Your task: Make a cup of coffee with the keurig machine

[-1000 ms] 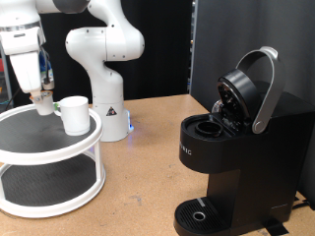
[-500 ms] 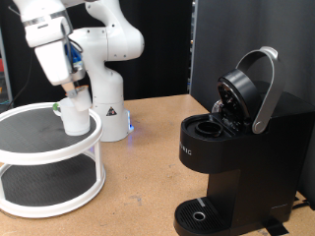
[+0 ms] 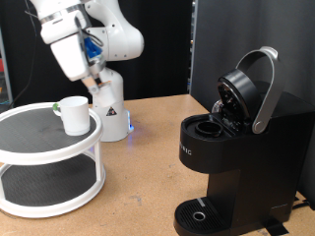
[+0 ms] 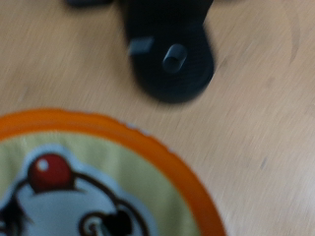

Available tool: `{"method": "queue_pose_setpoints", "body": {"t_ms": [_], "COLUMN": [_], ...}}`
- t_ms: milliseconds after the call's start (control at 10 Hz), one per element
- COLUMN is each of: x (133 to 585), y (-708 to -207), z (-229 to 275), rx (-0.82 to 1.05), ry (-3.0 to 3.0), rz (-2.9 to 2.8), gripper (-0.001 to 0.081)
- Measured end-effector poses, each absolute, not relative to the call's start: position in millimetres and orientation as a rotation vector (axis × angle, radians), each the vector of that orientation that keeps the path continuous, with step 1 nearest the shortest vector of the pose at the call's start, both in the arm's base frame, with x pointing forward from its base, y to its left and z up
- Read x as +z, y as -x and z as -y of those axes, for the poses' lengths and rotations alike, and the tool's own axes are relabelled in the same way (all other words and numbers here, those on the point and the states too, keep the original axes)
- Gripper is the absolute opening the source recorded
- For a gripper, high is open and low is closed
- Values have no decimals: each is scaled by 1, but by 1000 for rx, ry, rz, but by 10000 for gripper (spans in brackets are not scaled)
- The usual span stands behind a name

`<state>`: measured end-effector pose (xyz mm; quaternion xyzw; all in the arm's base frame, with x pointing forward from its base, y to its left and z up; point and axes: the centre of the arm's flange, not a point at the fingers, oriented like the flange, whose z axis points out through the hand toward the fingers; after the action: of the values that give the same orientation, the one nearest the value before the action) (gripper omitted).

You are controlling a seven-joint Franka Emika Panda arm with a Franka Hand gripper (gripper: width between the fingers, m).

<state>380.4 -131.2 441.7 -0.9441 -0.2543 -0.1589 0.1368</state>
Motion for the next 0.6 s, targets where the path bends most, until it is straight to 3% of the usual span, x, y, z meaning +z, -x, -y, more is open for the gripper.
{"method": "queue_pose_setpoints", "body": {"t_ms": [200,600], "x": [452,470], "y": [-396,-420], "z": [103,59], "rx": [-577,-577], "ry": [2623,2590], "rz": [606,643], "gripper": [436,436]}}
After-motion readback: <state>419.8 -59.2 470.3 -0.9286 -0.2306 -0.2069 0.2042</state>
